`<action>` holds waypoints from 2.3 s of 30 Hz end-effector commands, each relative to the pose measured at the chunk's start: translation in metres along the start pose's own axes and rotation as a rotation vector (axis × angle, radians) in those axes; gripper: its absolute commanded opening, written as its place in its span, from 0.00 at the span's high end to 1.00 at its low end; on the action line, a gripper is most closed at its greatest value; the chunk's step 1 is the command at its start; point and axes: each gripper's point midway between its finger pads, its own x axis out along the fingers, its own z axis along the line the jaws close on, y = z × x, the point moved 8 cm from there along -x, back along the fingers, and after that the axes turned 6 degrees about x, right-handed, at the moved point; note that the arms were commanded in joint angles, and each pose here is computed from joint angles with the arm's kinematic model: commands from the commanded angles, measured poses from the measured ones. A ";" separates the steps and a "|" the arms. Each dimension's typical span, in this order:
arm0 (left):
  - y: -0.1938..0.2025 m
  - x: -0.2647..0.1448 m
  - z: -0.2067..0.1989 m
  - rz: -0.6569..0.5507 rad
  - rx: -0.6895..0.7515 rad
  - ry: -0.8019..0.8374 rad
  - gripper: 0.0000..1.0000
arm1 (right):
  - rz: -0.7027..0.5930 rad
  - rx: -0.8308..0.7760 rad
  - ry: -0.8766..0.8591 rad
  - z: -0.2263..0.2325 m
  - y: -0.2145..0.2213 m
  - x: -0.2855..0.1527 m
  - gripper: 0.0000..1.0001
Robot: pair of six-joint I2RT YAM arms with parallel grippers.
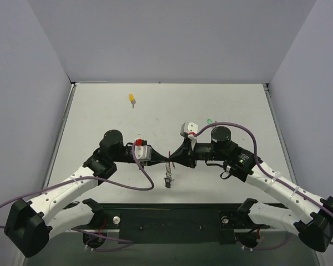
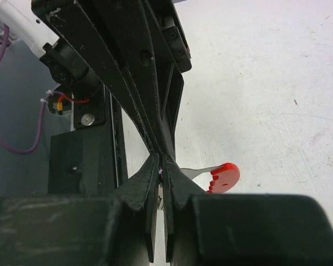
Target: Put the keys on the keyring
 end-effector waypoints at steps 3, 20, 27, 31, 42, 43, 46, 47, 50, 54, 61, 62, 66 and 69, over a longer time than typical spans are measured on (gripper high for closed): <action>-0.025 -0.004 0.004 -0.069 0.148 -0.039 1.00 | -0.058 0.100 0.023 -0.006 -0.005 0.001 1.00; -0.030 -0.006 0.007 -0.082 0.173 -0.084 1.00 | -0.063 0.142 0.039 -0.009 -0.002 0.000 1.00; -0.032 -0.010 0.008 -0.090 0.191 -0.139 1.00 | -0.051 0.151 0.059 -0.011 0.002 -0.001 1.00; -0.033 -0.013 0.009 -0.100 0.182 -0.187 1.00 | -0.051 0.157 0.061 -0.012 0.004 -0.001 1.00; -0.039 -0.017 0.017 -0.204 0.175 -0.333 1.00 | -0.046 0.145 0.060 -0.012 0.009 -0.002 1.00; -0.044 -0.017 0.018 -0.234 0.177 -0.340 1.00 | -0.044 0.145 0.062 -0.012 0.010 -0.002 1.00; -0.044 -0.016 0.017 -0.261 0.164 -0.345 1.00 | -0.045 0.143 0.068 -0.013 0.011 -0.002 1.00; -0.046 -0.016 0.017 -0.272 0.165 -0.346 1.00 | -0.044 0.144 0.068 -0.013 0.012 -0.003 1.00; -0.047 -0.015 0.017 -0.291 0.149 -0.339 1.00 | -0.048 0.152 0.076 -0.015 0.015 -0.003 1.00; -0.050 -0.014 0.018 -0.319 0.152 -0.343 1.00 | -0.052 0.149 0.077 -0.016 0.018 -0.003 1.00; -0.048 -0.006 0.019 -0.384 0.095 -0.351 1.00 | -0.068 0.100 0.081 -0.020 0.018 0.000 1.00; -0.047 -0.005 0.018 -0.390 0.086 -0.353 1.00 | -0.064 0.094 0.079 -0.020 0.020 0.000 1.00; -0.044 -0.003 0.017 -0.408 0.073 -0.368 1.00 | -0.075 0.070 0.069 -0.020 0.020 -0.002 1.00; -0.038 -0.003 0.016 -0.394 0.059 -0.377 1.00 | -0.112 0.025 0.043 -0.021 0.012 -0.007 0.90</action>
